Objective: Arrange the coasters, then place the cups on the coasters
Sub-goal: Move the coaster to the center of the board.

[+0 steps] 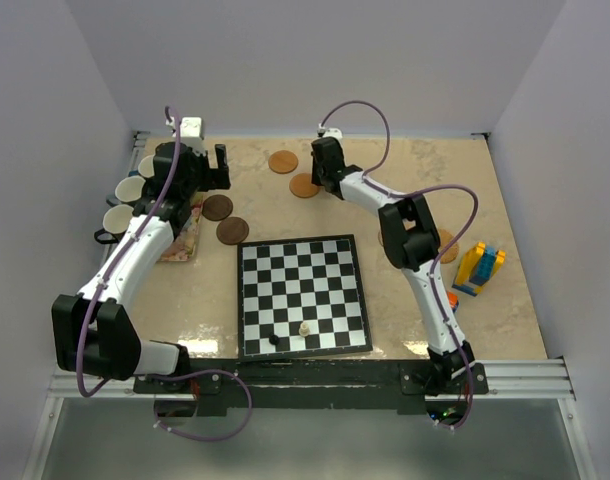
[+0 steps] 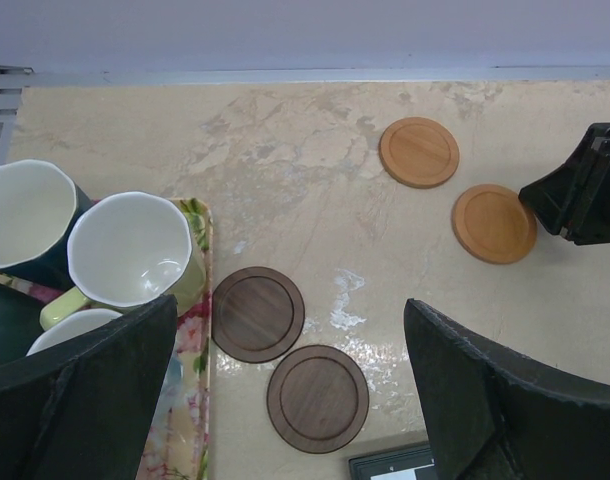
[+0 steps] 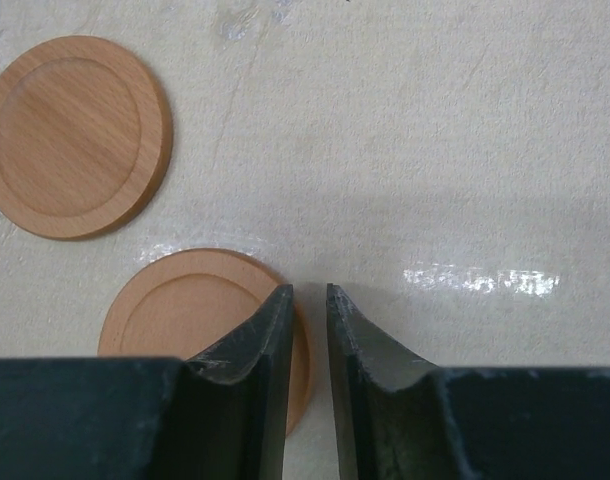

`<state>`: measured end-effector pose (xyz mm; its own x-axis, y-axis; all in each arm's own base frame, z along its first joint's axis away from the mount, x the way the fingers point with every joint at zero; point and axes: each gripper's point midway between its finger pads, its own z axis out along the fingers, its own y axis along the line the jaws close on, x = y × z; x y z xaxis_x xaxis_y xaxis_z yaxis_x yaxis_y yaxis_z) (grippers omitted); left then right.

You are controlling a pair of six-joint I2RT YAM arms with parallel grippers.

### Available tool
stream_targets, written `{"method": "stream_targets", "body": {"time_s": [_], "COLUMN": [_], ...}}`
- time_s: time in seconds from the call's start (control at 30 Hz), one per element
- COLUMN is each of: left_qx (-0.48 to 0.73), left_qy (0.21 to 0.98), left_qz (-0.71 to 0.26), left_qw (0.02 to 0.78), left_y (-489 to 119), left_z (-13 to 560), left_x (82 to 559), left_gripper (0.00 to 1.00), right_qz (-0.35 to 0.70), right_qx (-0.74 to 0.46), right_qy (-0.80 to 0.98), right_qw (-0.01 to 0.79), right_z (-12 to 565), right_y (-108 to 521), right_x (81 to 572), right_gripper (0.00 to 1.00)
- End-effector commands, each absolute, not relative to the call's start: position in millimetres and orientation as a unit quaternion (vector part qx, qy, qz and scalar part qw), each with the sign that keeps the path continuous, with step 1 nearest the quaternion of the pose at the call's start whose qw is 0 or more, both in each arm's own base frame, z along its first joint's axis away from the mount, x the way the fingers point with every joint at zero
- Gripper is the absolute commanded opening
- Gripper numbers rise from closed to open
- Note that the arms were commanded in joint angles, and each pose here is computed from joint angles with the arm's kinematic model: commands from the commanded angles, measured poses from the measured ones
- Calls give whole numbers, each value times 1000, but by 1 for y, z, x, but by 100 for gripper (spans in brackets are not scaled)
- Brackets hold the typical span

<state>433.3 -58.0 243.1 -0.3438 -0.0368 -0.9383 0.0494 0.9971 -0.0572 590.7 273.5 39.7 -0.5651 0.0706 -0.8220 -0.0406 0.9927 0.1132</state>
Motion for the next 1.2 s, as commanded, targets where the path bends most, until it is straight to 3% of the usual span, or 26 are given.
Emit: {"method": "stream_targets", "body": {"time_s": [0.0, 0.57, 0.77, 1.17], "left_qx": [0, 3, 4, 3], "left_qy": [805, 806, 806, 806], "left_qz": [-48, -66, -68, -68], "left_qw": [591, 588, 588, 588], "left_y": [-61, -67, -68, -68], "left_z": [257, 256, 255, 256], "left_x": [438, 438, 438, 438], "left_gripper": [100, 100, 99, 98], "right_qz": [98, 152, 146, 141], "right_qx": [-11, -68, -68, -37], "right_qy": [881, 883, 886, 893], "right_qw": [463, 439, 435, 426], "right_z": [72, 78, 66, 48], "right_y": [272, 284, 285, 286], "right_x": [587, 547, 551, 559], "right_gripper": [26, 50, 48, 34]}}
